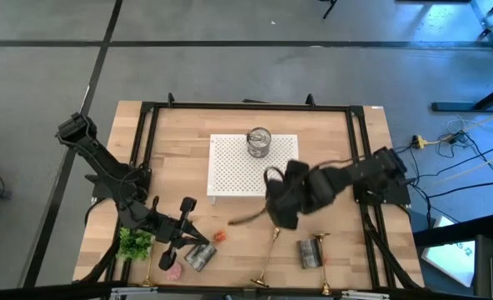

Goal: Pick & Place candle stick holders
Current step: Put the small black scented candle on the shelf

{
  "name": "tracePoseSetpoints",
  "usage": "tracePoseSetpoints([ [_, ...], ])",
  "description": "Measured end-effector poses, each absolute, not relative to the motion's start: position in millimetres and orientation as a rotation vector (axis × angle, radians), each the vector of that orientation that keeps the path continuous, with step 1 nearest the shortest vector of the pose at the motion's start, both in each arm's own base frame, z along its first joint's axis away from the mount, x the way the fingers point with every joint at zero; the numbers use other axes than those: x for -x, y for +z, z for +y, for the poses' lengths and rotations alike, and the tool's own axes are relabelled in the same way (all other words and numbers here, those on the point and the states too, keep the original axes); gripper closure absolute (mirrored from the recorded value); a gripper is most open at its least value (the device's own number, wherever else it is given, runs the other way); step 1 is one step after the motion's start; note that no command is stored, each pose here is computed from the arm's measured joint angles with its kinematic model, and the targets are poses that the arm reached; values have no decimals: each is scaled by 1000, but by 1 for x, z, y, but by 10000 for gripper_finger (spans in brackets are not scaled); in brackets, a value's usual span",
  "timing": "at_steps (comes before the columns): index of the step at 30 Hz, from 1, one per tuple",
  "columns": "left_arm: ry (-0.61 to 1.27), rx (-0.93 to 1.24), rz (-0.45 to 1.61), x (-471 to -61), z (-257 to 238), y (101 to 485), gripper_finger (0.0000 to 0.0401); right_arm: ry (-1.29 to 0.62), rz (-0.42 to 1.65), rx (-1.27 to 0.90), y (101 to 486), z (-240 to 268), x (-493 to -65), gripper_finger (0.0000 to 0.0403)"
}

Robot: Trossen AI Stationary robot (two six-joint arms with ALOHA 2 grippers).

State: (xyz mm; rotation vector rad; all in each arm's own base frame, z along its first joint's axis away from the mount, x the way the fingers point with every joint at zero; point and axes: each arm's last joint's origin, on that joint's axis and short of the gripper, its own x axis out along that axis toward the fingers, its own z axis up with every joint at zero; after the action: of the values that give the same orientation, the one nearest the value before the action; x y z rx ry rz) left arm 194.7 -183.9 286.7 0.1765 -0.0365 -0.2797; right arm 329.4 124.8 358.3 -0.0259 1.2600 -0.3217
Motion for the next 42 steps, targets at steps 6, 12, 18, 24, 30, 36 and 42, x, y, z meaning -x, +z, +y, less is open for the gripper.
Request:
tracePoseSetpoints([
  [6,-284,-162,-34,-194,-185,287,395,-257,1281,46,374,74,-331,98],
  [12,-309,-162,-35,-189,-190,287,395,-278,1252,1,392,33,-320,98],
  [18,-323,-155,-36,-185,-194,287,395,-323,1289,-66,385,0,-311,98],
  [24,-304,-150,-33,-181,-196,287,395,-324,1337,-88,359,-19,-309,98],
  [30,-297,-150,-33,-181,-196,287,395,-321,1332,-98,335,-36,-312,98],
  [36,-297,-150,-33,-181,-196,287,395,-325,1329,-127,318,-55,-314,98],
  [42,-297,-150,-33,-181,-196,287,395,-337,1310,-157,313,-71,-313,98],
])
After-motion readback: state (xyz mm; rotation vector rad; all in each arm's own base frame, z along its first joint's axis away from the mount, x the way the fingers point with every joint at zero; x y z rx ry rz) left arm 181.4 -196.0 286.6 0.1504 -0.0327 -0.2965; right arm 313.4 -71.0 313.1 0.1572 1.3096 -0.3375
